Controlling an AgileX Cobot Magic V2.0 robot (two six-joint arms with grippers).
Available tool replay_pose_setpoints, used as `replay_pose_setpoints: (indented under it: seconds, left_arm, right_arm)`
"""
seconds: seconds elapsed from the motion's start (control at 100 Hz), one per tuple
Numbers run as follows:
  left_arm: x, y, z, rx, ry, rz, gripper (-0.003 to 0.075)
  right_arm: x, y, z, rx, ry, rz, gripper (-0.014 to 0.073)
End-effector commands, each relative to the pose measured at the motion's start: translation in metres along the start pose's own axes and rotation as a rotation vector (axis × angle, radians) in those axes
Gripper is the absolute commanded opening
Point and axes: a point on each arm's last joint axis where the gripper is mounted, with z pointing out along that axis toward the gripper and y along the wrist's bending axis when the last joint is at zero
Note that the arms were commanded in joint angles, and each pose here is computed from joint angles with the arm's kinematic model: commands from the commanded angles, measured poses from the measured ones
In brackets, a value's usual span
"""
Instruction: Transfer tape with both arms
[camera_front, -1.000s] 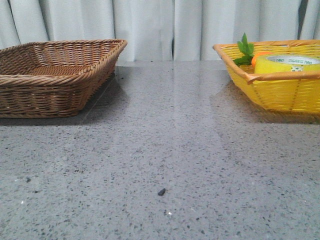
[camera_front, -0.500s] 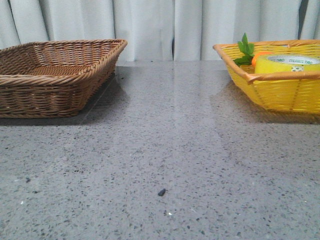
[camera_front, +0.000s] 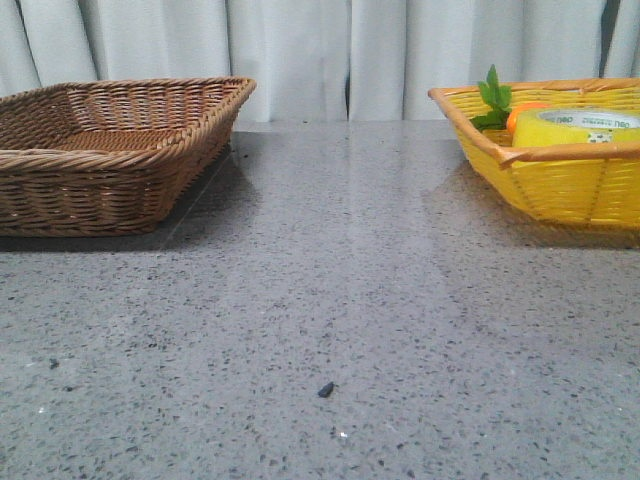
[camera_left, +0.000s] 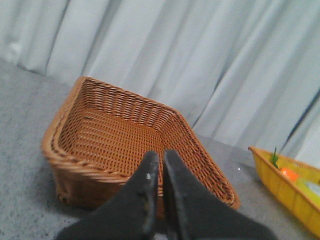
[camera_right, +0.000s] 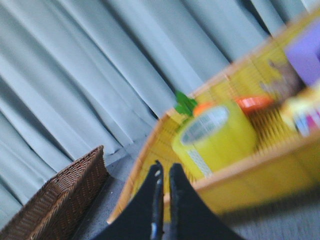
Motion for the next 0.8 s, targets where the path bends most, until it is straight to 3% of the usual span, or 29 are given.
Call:
replay_pose_setpoints:
  seconds: [0.0,0.14,0.19,0.26,0.52,0.79]
  left_arm:
    - [-0.026,-0.015,0.002,0.015,0.068,0.164,0.0071]
    - [-0.041,-0.022,0.021,-0.004,0.192,0.194,0.0351]
    - [-0.045,-0.022,0.029,-0.013,0.219,0.189,0.0395]
    - [-0.050,-0.023,0.039,-0.024,0.232,0.178,0.0398]
    - [-0.053,-0.028,0.044,0.028,0.214,0.153,0.0385]
    - [-0.052,-0.030,0.044,0.047,0.221,0.153,0.0385]
  right_arm:
    - [-0.034,0.021,0.005,-0.018,-0.024,-0.181,0.0008]
    - [-0.061,0.044,0.038,0.008,0.216,-0.302,0.0256]
    - [-0.069,0.051,0.054,0.019,0.322,-0.318,0.0356]
    - [-0.081,0.060,0.079,0.033,0.449,-0.334,0.0421]
    - [-0.103,0.077,0.180,0.063,0.836,-0.335,0.0422]
    - [-0.094,0.070,0.261,0.077,0.967,-0.362,0.0402]
